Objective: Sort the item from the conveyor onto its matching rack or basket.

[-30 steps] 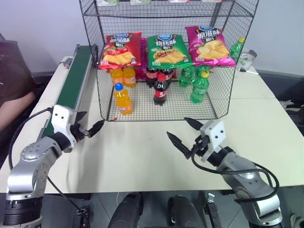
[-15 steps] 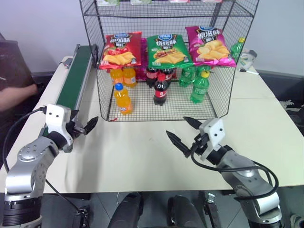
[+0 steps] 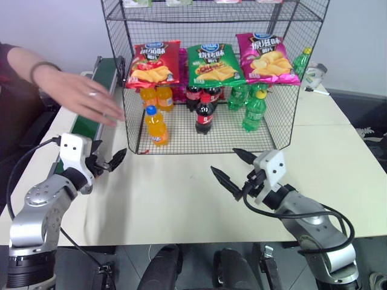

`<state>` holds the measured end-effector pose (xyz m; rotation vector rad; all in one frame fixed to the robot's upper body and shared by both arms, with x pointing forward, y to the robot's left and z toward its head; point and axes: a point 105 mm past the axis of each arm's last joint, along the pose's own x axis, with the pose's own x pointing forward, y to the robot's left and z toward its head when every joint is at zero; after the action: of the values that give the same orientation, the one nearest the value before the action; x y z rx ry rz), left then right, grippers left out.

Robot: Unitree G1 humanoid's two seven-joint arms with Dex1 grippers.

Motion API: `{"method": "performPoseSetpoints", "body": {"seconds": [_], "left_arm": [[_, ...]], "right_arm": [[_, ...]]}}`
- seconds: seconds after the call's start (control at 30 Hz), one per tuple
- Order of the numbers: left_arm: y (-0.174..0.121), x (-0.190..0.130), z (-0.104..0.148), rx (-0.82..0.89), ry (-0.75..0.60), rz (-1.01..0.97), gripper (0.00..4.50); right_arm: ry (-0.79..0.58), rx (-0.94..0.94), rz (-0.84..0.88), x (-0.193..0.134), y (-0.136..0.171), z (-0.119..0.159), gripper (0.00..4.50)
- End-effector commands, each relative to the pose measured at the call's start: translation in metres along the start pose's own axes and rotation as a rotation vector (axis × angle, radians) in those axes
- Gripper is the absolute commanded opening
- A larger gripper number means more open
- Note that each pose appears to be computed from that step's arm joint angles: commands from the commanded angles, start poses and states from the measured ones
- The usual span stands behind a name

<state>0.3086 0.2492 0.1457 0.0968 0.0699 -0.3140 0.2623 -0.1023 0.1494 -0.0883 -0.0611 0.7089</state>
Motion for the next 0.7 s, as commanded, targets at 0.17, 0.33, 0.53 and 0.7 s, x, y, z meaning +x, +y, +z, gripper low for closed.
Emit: {"method": "performPoseSetpoints", "body": {"seconds": [0.17, 0.33, 0.53, 0.7], "left_arm": [[-0.0055, 0.0011, 0.013, 0.025, -0.049, -0.018, 4.45], [-0.0078, 0.0025, 0.0133, 0.018, -0.053, -0.025, 4.45], [-0.0103, 0.0045, 0.0124, 0.01, -0.054, -0.029, 4.45], [-0.0106, 0.0045, 0.0118, 0.004, -0.056, -0.028, 4.45]], "right_arm": [[-0.055, -0.021, 0.015, 0.0014, 0.0041, 0.0148, 4.5], [-0.058, -0.021, 0.016, 0.003, 0.0039, 0.016, 4.5], [-0.058, -0.021, 0.013, 0.0035, 0.003, 0.0155, 4.5], [-0.059, -0.023, 0.012, 0.0042, 0.0025, 0.0154, 4.5]]}}
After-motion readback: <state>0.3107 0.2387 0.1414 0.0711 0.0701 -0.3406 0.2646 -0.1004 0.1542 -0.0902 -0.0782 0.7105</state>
